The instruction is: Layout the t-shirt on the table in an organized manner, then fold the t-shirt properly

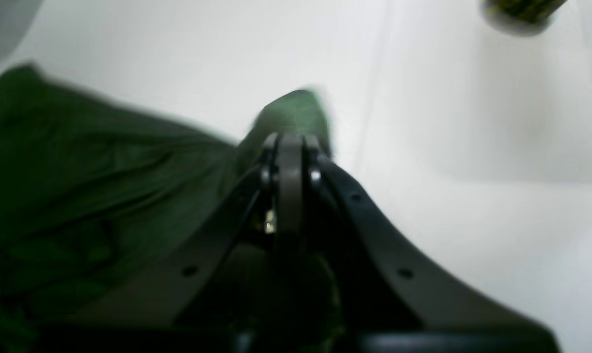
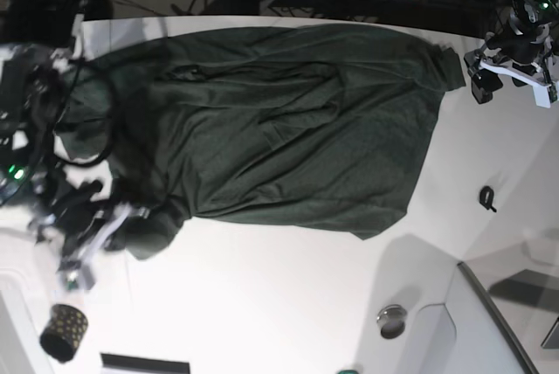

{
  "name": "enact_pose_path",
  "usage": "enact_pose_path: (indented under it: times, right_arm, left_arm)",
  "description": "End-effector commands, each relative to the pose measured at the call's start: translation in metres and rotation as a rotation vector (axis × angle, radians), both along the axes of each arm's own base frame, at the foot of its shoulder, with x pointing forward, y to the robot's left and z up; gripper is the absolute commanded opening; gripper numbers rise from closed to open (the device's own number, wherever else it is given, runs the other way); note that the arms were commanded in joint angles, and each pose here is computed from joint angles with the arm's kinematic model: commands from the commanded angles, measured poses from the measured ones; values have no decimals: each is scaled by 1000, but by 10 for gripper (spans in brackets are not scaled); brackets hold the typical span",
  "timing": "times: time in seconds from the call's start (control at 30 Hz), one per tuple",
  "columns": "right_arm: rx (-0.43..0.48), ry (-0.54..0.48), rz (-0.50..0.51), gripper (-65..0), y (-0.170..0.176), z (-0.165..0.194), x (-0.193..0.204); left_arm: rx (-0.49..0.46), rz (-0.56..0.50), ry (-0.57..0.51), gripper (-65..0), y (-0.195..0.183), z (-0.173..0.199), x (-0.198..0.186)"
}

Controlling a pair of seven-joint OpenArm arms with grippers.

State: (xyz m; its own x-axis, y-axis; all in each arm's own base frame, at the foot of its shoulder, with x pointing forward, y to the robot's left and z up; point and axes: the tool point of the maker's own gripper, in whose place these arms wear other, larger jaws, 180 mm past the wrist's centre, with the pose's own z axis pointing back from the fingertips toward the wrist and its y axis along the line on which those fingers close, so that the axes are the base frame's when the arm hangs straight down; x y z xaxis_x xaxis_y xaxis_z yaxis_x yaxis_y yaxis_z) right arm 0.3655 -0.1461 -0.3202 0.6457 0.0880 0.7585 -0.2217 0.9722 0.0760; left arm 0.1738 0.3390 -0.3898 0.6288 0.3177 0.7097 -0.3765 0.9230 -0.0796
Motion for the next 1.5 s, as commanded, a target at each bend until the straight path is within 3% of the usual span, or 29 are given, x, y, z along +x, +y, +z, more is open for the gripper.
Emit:
enact_pose_path:
  times: [0.0, 0.17, 0.3, 0.5, 0.57, 0.63, 0.8, 0.97, 1.2, 1.47]
  right_arm:
    - [1, -35, 31, -642, 4, 6, -1]
    - [45, 82, 140, -636, 37, -39, -49]
    - [95, 155, 151, -624, 55, -62, -78]
    - [58, 288, 279, -419, 85, -80, -108]
    - [50, 289, 291, -383, 88, -78, -107]
    - [53, 241, 265, -386, 82, -69, -92]
    - [39, 139, 88, -380, 28, -54, -36]
    - [-65, 242, -29, -380, -19, -84, -3]
    - [20, 269, -133, -383, -41, -104, 16]
    - [45, 307, -146, -386, -41, -118, 9]
  left_arm:
    - [25, -4, -33, -135, 5, 10, 5]
    - [24, -3, -36, -135, 5, 11, 6]
    - [24, -3, -36, -135, 5, 11, 6]
    - [24, -3, -36, -135, 5, 11, 6]
    - [24, -3, -36, -135, 5, 11, 6]
    - [24, -3, -36, -135, 5, 11, 6]
    - [24, -3, -33, -135, 5, 10, 5]
    - [24, -3, -31, -135, 5, 10, 4]
    - [24, -3, -30, -135, 5, 9, 4]
    - [24, -3, -28, -135, 5, 9, 3]
